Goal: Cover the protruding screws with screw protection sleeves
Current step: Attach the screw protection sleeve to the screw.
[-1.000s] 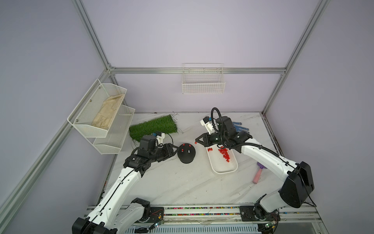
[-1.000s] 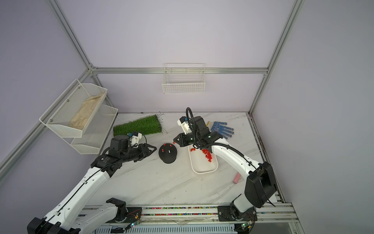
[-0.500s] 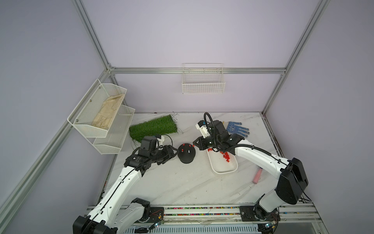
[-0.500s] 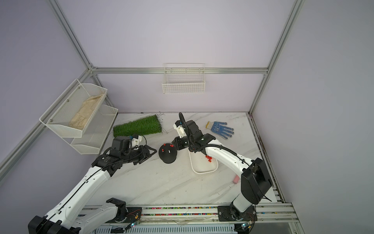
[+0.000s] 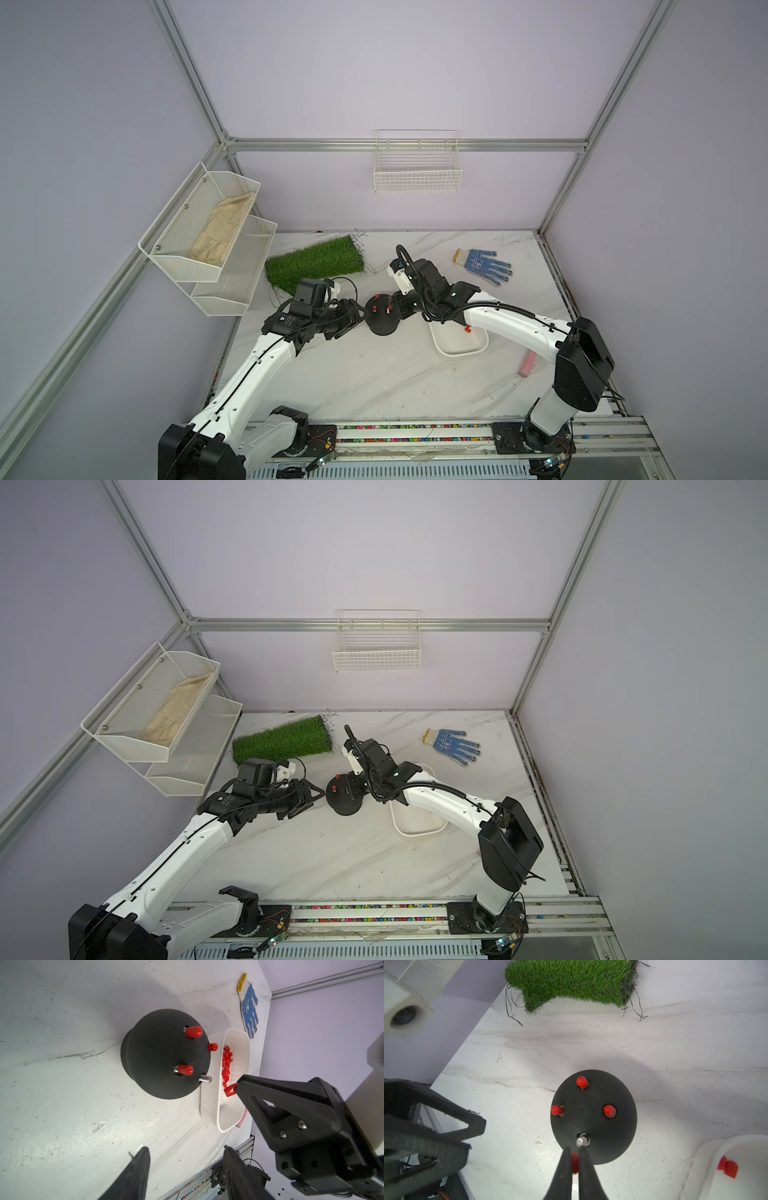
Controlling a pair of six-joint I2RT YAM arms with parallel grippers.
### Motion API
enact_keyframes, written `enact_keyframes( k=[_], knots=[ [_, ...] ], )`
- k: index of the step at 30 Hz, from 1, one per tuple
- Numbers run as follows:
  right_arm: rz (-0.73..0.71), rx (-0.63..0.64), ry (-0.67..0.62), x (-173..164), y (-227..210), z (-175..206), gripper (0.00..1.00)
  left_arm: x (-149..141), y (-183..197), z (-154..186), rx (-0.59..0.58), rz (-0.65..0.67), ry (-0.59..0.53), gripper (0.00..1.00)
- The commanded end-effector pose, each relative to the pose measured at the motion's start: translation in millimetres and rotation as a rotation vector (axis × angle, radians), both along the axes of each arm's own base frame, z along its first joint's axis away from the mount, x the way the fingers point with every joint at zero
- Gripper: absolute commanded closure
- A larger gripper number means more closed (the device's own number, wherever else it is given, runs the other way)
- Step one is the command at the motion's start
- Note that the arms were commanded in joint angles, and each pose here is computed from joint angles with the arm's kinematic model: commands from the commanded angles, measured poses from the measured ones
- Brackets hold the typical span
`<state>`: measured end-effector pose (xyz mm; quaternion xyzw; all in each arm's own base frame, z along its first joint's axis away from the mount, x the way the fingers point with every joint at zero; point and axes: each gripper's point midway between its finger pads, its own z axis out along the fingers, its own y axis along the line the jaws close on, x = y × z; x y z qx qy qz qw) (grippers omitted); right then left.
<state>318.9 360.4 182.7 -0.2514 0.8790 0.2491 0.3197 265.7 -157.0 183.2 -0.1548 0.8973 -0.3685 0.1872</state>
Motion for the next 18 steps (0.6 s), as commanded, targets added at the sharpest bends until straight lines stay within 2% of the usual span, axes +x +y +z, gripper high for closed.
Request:
enact_keyframes(
  k=[1, 18],
  knots=[
    [-0.013, -0.011, -0.074, 8.6, 5.9, 12.7, 0.89, -0.9, 0.1, -5.8, -0.003, -0.004, 0.006, 0.42],
    [-0.030, -0.038, -0.094, 14.0, 8.4, 4.0, 0.89, -0.8, -0.5, -7.8, -0.006, -0.006, 0.009, 0.42]
  ],
)
